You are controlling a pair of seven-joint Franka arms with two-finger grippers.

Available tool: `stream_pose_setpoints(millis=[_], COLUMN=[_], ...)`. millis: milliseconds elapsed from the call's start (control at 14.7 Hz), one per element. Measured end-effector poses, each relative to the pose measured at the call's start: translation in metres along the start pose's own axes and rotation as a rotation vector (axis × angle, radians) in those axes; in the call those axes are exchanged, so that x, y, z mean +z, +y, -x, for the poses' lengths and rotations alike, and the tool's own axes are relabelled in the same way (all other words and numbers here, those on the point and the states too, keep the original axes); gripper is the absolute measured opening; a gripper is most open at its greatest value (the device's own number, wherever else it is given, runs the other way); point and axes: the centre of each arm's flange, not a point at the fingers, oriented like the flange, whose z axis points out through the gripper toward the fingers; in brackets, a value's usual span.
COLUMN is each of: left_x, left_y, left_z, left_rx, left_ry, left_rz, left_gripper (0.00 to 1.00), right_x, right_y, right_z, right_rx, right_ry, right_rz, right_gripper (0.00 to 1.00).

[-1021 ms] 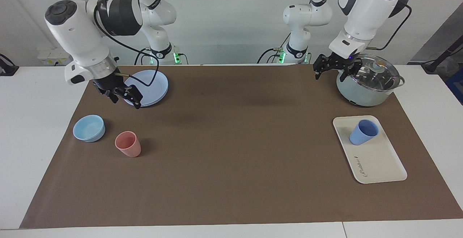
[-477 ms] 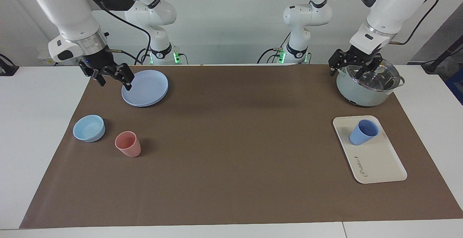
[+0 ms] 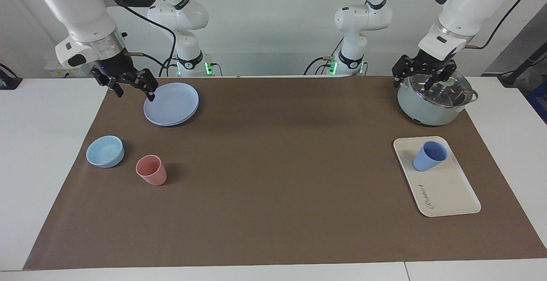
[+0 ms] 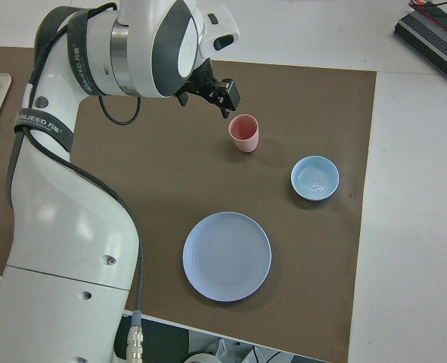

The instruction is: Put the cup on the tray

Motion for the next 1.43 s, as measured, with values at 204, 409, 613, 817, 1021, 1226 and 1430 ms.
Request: stream_pose_setpoints(millis=[204, 409, 613, 817, 1021, 1226, 1430], left_x=[-0.003, -0.005, -0.006, -0.007, -0.007, -0.007, -0.007], left_y=[-0.002, 0.002, 0.007, 0.010, 0.011, 0.011, 0.011], left_z=[0.002, 0.002, 0.002, 0.001, 0.001, 0.001, 0.001], left_rx=[0.011, 0.018, -0.008, -0.007, -0.004, -0.004, -0.004], left_ry=[-0.015, -0.011, -0.007, -0.005, -0.006, -0.006, -0.006], left_rz=[-0.065, -0.073, -0.062, -0.062, -0.061, -0.061, -0.061], left_gripper=[1.00, 1.00, 1.00, 1.00, 1.00, 1.00, 1.00], right_x=[0.000, 0.002, 0.002, 0.002, 0.002, 0.001, 0.001], right_y=[-0.002, -0.002, -0.001, -0.001, -0.001, -0.001, -0.001], right_z=[0.001, 0.002, 0.003, 0.003, 0.003, 0.003, 0.003], right_rx=[-0.004, -0.004, -0.004, -0.003, -0.003, -0.002, -0.002], right_ry=[-0.002, -0.016, -0.020, -0.020, -0.020, -0.020, -0.020], right_rz=[0.000, 0.003, 0.004, 0.004, 0.004, 0.004, 0.004], right_gripper=[1.00, 1.00, 1.00, 1.00, 1.00, 1.00, 1.00])
